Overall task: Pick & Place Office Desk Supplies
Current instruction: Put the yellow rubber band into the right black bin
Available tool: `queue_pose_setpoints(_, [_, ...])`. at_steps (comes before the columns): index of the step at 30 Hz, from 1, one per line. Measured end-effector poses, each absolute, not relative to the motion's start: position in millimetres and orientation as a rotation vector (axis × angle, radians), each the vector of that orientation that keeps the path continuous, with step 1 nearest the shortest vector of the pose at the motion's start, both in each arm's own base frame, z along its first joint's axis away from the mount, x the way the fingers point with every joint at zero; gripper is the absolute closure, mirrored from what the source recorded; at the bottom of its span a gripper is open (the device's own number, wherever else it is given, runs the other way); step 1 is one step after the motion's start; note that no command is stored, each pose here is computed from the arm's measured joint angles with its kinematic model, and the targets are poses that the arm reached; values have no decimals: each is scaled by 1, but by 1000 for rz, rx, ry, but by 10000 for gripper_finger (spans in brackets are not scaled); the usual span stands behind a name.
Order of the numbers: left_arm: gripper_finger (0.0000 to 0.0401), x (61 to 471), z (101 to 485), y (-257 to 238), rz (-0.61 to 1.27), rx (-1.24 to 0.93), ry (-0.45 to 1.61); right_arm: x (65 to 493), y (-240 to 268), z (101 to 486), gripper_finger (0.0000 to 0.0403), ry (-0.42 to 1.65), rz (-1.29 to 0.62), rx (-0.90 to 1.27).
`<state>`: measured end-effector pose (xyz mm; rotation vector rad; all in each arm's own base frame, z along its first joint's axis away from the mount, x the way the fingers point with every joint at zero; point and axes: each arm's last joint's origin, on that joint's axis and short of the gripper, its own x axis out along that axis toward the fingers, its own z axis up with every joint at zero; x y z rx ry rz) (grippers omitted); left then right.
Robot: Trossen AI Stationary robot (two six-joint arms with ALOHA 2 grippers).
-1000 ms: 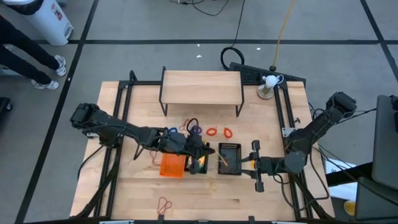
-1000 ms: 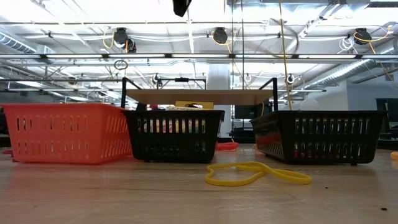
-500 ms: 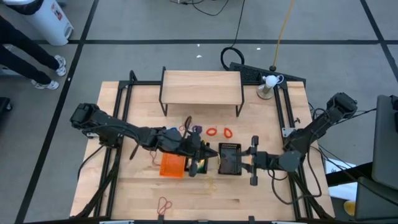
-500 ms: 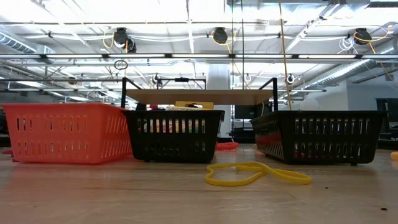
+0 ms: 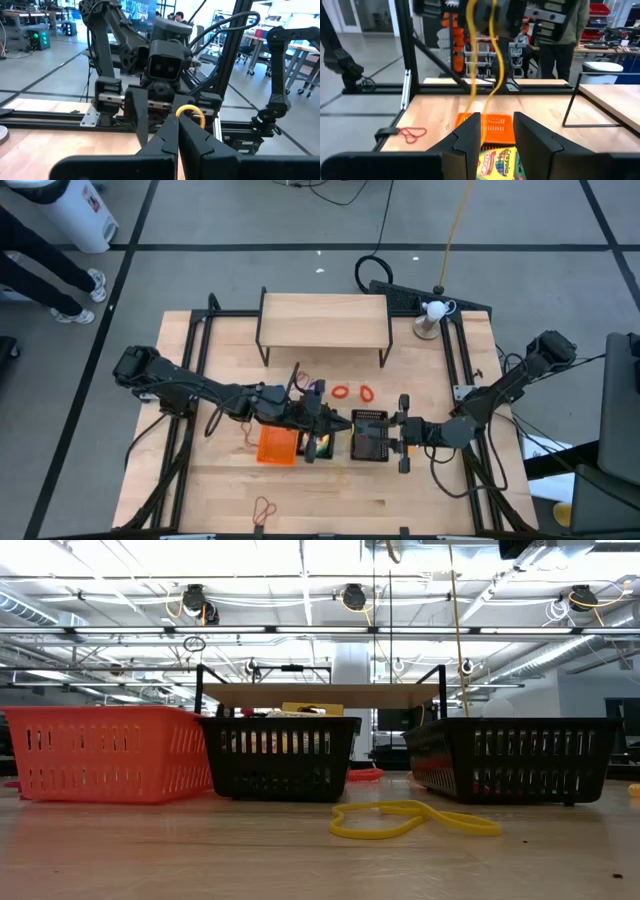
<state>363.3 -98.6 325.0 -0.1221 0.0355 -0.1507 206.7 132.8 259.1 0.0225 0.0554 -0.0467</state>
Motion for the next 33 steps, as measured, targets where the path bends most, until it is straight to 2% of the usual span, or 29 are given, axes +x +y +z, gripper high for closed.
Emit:
queue_pose_setpoints(6, [401, 365, 326, -93, -135, -122, 29, 211, 127, 258, 298, 34, 54, 48])
queue_pose_setpoints(19, [401, 366, 329, -88, -152, -133, -10, 213, 125, 258, 298, 39, 52, 41])
queue_pose_setpoints(26, [401, 367, 330, -91, -242, -133, -31, 219, 121, 253, 298, 54, 27, 33])
queue_pose_setpoints(33, [401, 367, 331, -90, -244, -116, -40, 238, 118, 245, 298, 15, 141, 62])
